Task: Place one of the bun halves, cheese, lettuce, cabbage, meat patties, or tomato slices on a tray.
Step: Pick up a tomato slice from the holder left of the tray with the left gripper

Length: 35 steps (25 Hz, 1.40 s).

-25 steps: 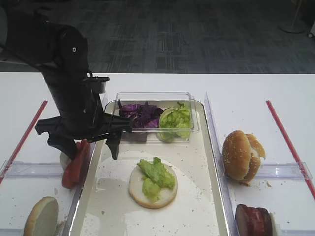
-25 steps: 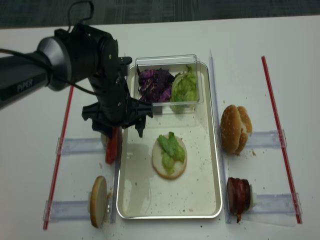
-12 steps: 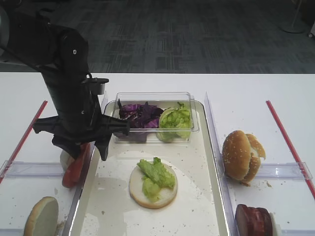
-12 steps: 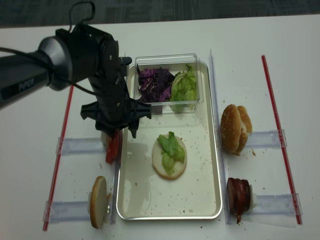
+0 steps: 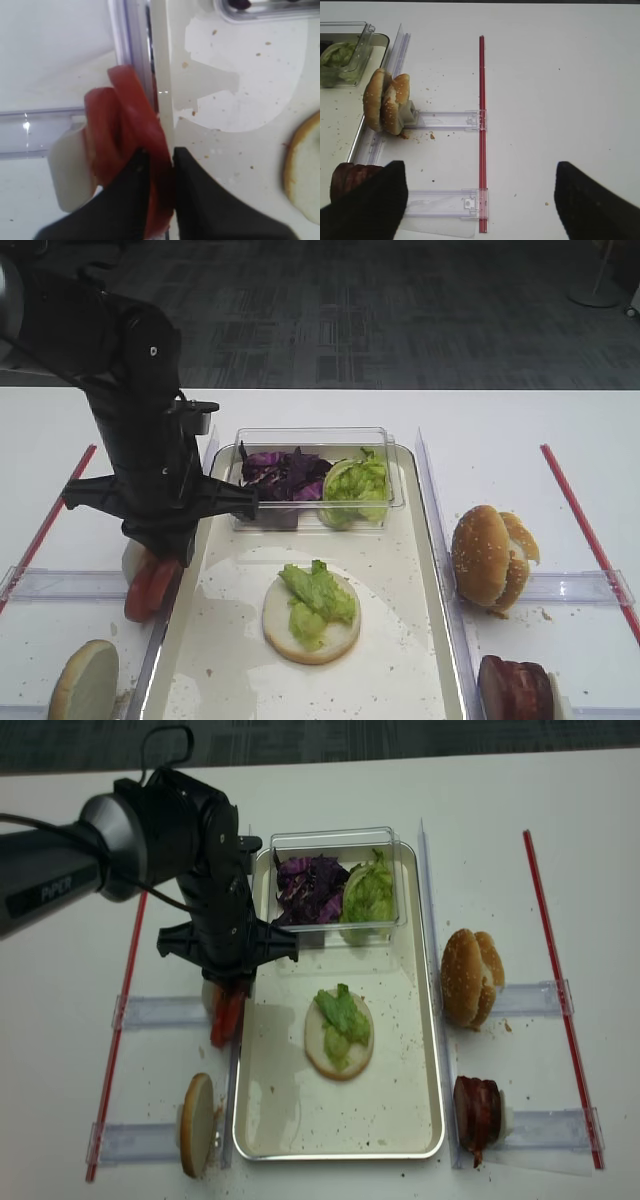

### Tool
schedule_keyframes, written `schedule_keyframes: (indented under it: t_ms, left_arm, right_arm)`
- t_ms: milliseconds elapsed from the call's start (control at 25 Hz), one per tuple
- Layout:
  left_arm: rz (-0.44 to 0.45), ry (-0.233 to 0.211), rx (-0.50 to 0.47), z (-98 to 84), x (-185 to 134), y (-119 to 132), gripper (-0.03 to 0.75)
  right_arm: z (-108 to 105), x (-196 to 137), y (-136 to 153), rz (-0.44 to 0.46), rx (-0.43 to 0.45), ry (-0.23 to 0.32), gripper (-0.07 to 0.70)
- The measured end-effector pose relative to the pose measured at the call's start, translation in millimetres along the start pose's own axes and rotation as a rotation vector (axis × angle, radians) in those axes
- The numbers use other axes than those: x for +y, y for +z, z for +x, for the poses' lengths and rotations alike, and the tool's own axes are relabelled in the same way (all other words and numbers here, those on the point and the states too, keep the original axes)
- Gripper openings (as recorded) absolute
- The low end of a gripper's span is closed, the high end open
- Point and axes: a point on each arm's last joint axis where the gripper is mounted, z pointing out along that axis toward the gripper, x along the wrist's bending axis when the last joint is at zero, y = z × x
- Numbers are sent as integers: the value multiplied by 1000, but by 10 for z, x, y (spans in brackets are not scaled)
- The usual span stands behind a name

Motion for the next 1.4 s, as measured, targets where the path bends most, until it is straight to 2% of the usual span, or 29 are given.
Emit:
schedule_keyframes:
  t_ms: [240,680,920,1400]
  left_arm:
    - [-2,-3,4,4,2,0,16]
    - [0,-4,10,11,-5,-14,2]
    - [-44,0,3,49,-40,-223,2]
    - [-74,-1,-8,117,-154,-540,2]
  right_arm:
    - [0,0,0,0,0,0,615]
    - [0,0,0,0,0,-2,615]
    - [0,0,0,0,0,-2,615]
    - [0,0,0,0,0,-2,615]
